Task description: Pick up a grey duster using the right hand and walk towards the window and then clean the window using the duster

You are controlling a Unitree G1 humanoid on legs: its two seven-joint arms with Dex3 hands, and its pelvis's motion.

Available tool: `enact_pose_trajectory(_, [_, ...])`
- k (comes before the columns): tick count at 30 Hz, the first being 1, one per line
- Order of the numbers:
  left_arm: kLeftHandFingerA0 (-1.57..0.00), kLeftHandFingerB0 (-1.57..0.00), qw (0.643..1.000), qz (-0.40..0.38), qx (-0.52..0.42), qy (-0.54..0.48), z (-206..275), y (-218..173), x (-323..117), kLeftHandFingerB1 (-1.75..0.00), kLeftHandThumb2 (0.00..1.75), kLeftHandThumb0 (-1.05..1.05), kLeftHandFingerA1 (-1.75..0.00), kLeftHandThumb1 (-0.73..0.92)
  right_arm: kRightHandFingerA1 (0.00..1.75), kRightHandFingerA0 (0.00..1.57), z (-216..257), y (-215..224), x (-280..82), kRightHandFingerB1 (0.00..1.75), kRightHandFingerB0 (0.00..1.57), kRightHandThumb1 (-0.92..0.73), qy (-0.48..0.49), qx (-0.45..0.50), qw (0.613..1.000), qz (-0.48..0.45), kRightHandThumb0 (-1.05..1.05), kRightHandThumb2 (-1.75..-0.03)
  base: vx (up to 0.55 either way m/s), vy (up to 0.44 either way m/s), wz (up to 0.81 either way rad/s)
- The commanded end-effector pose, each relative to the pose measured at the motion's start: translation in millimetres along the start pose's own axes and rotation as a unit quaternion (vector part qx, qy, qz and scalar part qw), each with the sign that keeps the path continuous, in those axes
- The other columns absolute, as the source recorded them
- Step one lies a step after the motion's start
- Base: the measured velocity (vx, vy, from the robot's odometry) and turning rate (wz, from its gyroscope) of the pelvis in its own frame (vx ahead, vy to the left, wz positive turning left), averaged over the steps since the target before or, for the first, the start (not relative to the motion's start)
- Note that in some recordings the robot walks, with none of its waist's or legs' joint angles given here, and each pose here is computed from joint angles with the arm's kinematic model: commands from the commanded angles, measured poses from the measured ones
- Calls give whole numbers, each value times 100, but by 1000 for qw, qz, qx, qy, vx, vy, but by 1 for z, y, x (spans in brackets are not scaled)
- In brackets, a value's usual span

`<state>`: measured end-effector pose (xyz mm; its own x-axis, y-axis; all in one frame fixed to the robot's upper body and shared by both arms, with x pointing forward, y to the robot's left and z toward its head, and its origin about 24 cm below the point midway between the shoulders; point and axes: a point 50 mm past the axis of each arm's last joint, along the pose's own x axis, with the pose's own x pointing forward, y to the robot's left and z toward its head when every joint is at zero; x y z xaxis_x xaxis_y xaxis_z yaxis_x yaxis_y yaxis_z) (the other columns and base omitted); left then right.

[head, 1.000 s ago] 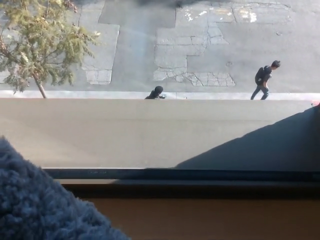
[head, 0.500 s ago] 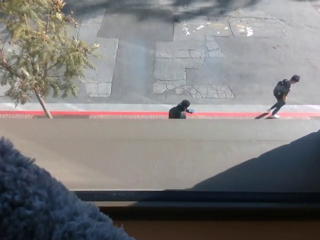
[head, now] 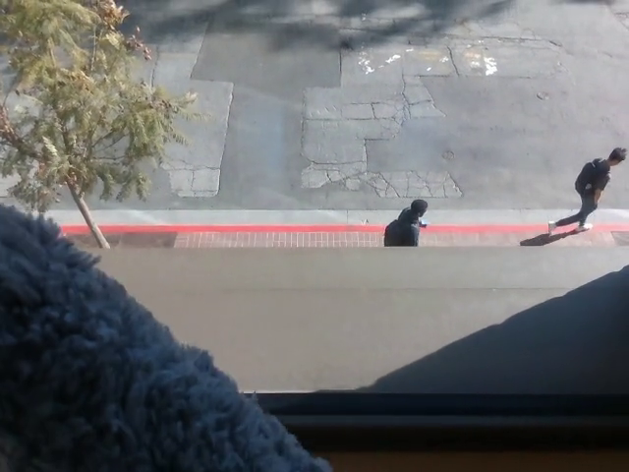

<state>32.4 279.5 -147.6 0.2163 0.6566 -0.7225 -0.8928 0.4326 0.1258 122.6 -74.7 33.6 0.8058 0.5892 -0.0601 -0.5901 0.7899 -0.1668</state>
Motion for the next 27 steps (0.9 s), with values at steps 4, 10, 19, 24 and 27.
enact_pose_trajectory(4, [-100,-87,1000,8,-3,-10,1,7,0,-96,88,-12,-120,63,156,142,-1,-28,36,145,120,-38,82,89,993,5,-43,-132,0,0,0])
enact_pose_trajectory(10, [-103,-89,1000,10,-5,-2,-2,10,-1,-100,88,-14,-119,63,175,119,10,-50,73,165,106,-28,78,83,993,-2,-33,-156,0,0,0])
enact_pose_trajectory(19, [-100,-89,1000,10,9,-19,0,11,-2,-103,92,-16,-121,61,137,132,17,-88,113,138,135,-61,98,62,993,-18,-22,-134,0,0,0])
enact_pose_trajectory(24, [-101,-87,1000,16,4,-10,-1,12,-1,-99,91,-13,-120,63,175,117,16,-102,126,175,99,-31,118,65,991,-25,-37,-156,0,0,0])
enact_pose_trajectory(27, [-103,-88,1000,19,4,-6,-2,12,-2,-98,85,-14,-120,63,175,118,13,-111,133,175,100,-35,141,86,985,-51,-37,-153,0,0,0])
